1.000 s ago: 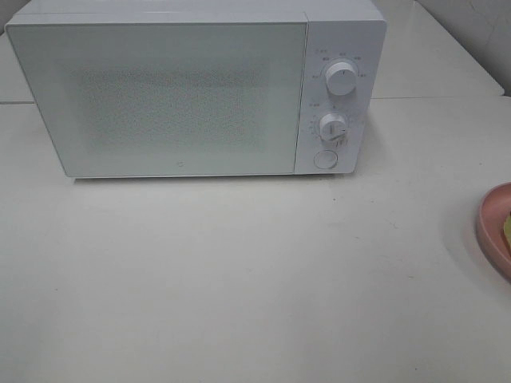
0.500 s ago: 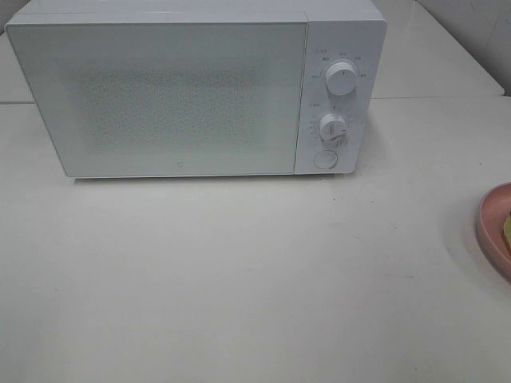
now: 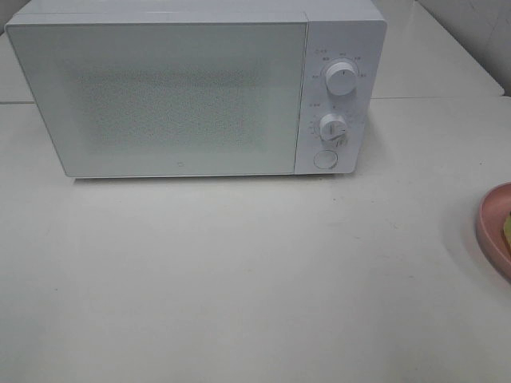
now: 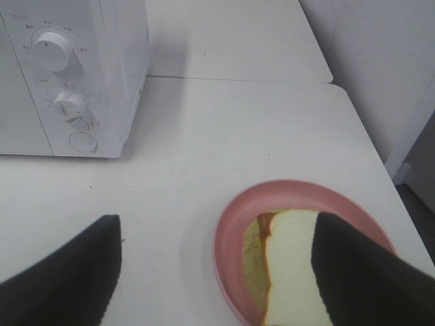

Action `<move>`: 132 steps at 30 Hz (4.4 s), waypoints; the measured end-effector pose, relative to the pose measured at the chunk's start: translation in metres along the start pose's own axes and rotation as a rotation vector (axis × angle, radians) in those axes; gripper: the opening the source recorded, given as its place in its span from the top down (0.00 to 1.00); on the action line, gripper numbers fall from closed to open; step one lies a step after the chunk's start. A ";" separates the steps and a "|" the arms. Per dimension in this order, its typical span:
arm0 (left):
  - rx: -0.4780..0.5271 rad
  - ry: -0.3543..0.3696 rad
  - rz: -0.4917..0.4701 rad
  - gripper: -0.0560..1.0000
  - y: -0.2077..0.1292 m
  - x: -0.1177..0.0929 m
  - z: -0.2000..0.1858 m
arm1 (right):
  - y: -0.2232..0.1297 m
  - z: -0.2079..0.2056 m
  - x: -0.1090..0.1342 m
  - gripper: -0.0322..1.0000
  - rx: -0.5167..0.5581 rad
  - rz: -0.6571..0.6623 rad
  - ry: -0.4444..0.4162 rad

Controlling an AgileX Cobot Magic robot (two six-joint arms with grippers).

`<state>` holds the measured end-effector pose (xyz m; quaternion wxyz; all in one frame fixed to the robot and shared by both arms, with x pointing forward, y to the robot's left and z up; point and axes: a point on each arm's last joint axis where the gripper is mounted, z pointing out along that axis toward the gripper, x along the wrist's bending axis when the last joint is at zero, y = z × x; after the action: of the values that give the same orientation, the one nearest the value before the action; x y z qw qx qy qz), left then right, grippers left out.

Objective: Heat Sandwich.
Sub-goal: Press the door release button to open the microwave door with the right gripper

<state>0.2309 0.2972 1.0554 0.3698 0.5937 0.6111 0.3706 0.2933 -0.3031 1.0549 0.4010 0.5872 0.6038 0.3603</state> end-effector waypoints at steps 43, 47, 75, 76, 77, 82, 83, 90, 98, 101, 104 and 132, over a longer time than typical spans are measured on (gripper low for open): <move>0.000 0.000 0.000 0.03 0.000 0.000 0.000 | 0.026 0.151 0.020 0.24 -0.179 0.025 0.094; 0.000 0.000 0.000 0.03 0.000 0.000 0.000 | 0.022 0.163 0.019 0.24 -0.215 0.020 0.077; 0.000 0.000 0.000 0.03 0.000 0.000 0.000 | -0.041 0.184 0.092 0.24 -0.185 0.010 0.091; 0.000 0.000 0.000 0.03 0.000 0.000 0.000 | -0.041 0.184 0.092 0.24 -0.185 0.010 0.091; 0.000 0.000 0.000 0.03 0.000 0.000 0.000 | -0.044 0.184 0.094 0.24 -0.182 0.006 0.091; 0.000 0.000 0.000 0.03 0.000 0.000 0.000 | -0.056 0.185 0.106 0.24 -0.158 -0.009 0.078; 0.000 0.000 0.000 0.03 0.000 0.000 0.000 | -0.058 0.186 0.108 0.24 -0.151 -0.012 0.080; 0.000 0.000 0.000 0.03 0.000 0.000 0.000 | -0.062 0.193 0.134 0.24 -0.132 -0.006 0.092; 0.000 0.000 0.000 0.03 0.000 0.000 0.000 | -0.062 0.196 0.144 0.24 -0.120 0.004 0.098; 0.000 0.000 0.000 0.03 0.000 0.000 0.000 | -0.062 0.196 0.144 0.24 -0.118 0.008 0.092; 0.000 0.000 0.000 0.03 0.000 0.000 0.000 | -0.063 0.196 0.144 0.24 -0.117 0.017 0.092; 0.000 0.000 0.000 0.03 0.000 0.000 0.000 | -0.063 0.196 0.143 0.31 -0.050 1.209 0.144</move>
<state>0.2309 0.2972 1.0554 0.3698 0.5937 0.6111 0.3706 0.4464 -0.1703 0.9073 0.0972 0.7906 0.1803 0.5771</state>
